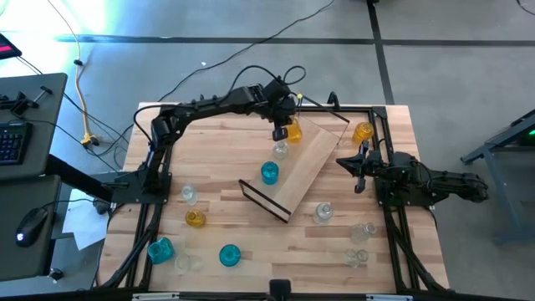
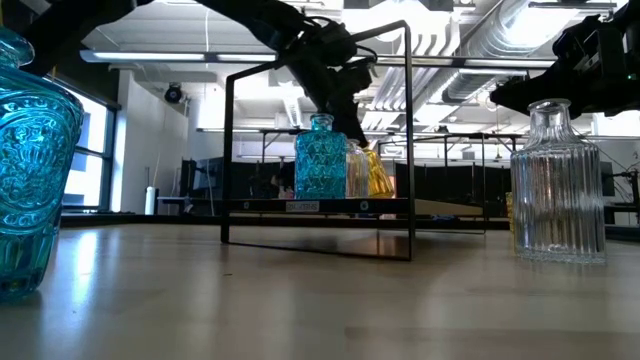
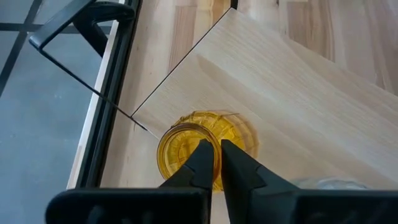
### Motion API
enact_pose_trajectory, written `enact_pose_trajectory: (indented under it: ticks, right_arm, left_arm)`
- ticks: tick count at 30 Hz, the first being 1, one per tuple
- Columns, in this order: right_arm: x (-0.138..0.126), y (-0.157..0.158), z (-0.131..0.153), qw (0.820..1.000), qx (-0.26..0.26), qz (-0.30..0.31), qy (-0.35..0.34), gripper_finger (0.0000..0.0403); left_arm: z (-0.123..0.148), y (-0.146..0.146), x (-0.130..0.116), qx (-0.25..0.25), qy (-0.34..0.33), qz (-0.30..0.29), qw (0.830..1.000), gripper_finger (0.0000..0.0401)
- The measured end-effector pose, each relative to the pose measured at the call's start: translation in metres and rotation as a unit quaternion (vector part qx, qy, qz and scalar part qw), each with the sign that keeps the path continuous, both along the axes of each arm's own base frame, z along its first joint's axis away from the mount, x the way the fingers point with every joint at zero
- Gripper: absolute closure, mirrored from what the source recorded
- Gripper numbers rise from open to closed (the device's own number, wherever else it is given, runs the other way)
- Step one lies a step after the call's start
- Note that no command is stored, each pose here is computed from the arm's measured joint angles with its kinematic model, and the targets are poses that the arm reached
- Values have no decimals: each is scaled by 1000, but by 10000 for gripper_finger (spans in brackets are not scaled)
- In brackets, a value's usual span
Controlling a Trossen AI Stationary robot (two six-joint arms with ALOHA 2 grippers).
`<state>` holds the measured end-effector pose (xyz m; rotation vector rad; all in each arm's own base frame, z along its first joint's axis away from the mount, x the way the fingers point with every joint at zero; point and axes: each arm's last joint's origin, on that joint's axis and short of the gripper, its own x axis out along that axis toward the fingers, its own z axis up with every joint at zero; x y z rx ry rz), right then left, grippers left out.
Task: Sort vases onto shelf
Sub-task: Put the middle top left yellow vase on the shelf, then put the top yellow vase on the shelf and align with the other yellow vase
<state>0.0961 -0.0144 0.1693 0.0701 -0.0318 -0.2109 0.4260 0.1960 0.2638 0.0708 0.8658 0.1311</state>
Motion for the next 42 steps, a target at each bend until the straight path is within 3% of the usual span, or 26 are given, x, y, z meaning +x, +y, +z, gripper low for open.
enact_pose_trajectory:
  ticks: [14,30,36,42]
  right_arm:
    - [0,0,0,1000,0,0,0,402]
    - [0,0,0,1000,0,0,0,402]
    - [0,0,0,1000,0,0,0,402]
    - [0,0,0,1000,0,0,0,402]
  left_arm:
    - [1,-10,6,3,-7,-12,1000,336]
    - [7,-25,17,10,-38,-25,999,329]
    - [34,-37,23,22,-69,-39,997,329]
    - [85,-58,18,47,-117,-66,990,329]
